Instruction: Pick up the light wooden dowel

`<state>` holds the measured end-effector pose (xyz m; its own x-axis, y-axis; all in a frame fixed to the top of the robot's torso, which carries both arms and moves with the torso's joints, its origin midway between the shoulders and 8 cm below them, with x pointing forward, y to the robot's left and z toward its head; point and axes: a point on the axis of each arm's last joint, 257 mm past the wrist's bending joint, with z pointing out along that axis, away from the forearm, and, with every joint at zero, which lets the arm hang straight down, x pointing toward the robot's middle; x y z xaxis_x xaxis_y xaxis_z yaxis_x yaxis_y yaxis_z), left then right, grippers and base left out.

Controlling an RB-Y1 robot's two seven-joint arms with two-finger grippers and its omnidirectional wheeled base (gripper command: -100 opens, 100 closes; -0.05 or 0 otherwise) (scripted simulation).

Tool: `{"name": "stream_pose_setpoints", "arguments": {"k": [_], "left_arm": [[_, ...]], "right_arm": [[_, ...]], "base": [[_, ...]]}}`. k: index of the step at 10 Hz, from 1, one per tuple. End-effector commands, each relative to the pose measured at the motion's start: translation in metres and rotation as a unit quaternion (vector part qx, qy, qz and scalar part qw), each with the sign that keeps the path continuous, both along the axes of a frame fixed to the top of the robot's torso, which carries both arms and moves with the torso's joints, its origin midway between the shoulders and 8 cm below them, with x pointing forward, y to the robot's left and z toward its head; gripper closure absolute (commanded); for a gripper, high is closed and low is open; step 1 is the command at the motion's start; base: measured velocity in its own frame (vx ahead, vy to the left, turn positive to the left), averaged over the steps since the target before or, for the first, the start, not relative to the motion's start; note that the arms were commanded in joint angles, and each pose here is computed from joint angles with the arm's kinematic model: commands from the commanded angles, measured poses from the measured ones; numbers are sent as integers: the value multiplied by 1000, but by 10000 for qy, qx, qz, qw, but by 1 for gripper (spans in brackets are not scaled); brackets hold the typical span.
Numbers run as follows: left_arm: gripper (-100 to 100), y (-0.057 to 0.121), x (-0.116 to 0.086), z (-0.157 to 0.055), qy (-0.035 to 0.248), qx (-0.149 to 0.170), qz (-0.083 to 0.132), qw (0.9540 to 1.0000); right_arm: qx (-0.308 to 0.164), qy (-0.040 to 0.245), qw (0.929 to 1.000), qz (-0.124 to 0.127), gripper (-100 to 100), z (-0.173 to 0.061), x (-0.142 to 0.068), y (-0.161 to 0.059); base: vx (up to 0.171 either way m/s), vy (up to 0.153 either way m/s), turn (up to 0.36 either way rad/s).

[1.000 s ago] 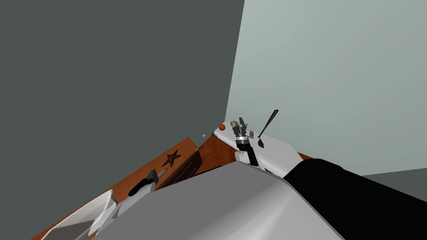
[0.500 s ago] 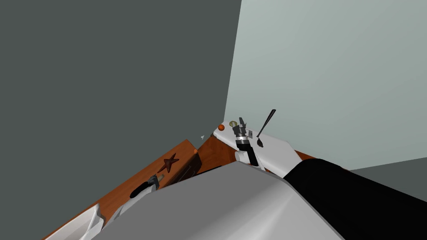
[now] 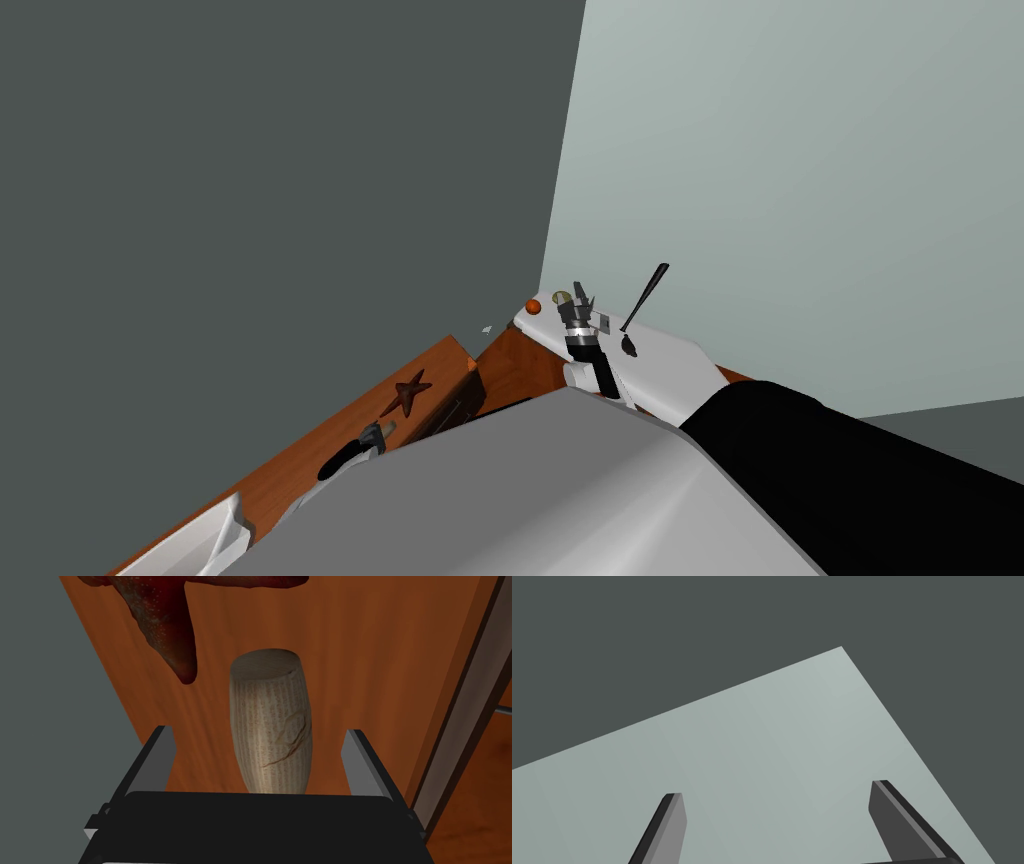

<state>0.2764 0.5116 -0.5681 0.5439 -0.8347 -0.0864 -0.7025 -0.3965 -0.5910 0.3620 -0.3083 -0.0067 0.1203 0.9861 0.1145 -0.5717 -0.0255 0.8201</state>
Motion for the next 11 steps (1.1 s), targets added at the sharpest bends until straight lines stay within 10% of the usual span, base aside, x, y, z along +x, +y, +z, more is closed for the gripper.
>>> {"name": "stream_pose_setpoints", "arguments": {"k": [1,2,6,7,8,11], "left_arm": [[-100,0,0,0,0,0,0,10000],[100,0,0,0,-10,5,-5,10000],[100,0,0,0,-13,0,3,10000],[0,0,0,0,-11,0,2,10000],[100,3,3,5,-6,6,20,10000],[100,7,7,11,-19,14,39,10000]], "right_arm": [[0,0,10000,0,0,0,0,0],[0,0,10000,0,0,0,0,0],[0,0,10000,0,0,0,0,0],[0,0,10000,0,0,0,0,0],[0,0,10000,0,0,0,0,0],[1,-1,10000,1,0,0,0,0]], "base": [[-2,-7,9],[0,0,0],[0,0,0],[0,0,0],[-11,-6,-43],[-35,-24,-33]]}}
